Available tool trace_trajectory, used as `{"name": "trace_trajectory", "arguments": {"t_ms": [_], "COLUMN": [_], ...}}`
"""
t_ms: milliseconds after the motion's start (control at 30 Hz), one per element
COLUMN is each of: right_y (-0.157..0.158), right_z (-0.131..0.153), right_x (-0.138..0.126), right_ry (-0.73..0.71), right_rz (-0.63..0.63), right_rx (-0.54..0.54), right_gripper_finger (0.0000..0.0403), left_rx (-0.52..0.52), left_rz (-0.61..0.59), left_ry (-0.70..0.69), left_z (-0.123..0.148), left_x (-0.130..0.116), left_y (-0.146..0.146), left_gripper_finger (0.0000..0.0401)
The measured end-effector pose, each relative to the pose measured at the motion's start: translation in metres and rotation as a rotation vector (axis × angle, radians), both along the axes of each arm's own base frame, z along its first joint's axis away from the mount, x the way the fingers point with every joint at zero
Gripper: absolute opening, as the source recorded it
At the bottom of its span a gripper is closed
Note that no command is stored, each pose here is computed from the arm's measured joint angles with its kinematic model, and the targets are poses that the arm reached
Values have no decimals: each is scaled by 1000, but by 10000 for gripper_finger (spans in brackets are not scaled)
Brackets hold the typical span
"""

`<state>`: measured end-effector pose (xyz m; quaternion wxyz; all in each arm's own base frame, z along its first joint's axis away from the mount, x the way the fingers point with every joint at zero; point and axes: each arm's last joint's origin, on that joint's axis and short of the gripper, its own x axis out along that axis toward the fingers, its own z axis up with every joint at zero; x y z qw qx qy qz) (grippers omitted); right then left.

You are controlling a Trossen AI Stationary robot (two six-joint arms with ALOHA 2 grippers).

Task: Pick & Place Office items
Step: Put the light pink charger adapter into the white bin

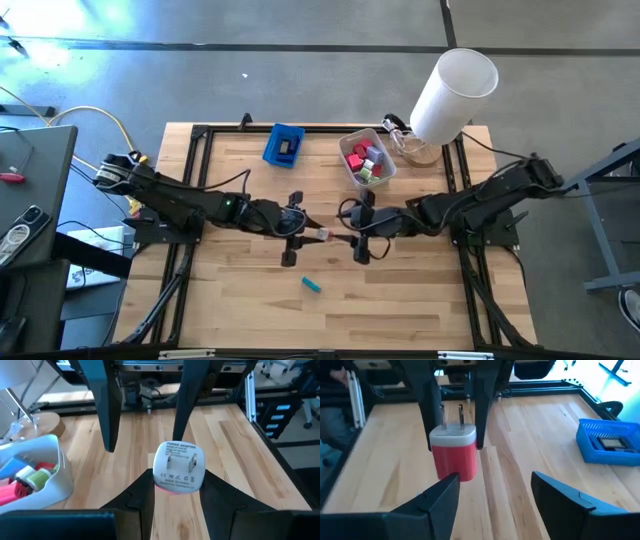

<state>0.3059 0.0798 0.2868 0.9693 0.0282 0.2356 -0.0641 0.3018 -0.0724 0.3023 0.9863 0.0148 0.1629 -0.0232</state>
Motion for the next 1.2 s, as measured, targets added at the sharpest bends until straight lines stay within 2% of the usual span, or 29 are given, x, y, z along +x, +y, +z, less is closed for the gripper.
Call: {"name": "trace_trajectory", "arguments": {"t_ms": [333,633,900,1200], "right_y": [2,3,8,6], "right_z": [-21,-20,-16,-15], "right_x": [19,20,22,24], "right_ry": [18,3,-33,-52], "right_rz": [34,44,156,144], "right_rx": [-92,-80,1,-3], "right_gripper_finger": [235,235,235,235], "left_rx": [10,30,37,37], "left_rz": [14,26,36,36], "left_ry": [3,0,0,0], "left_z": [-1,-1,0,0], "left_x": [0,0,0,0], "left_y": [1,1,2,2], "left_gripper_finger": [112,112,111,111]}}
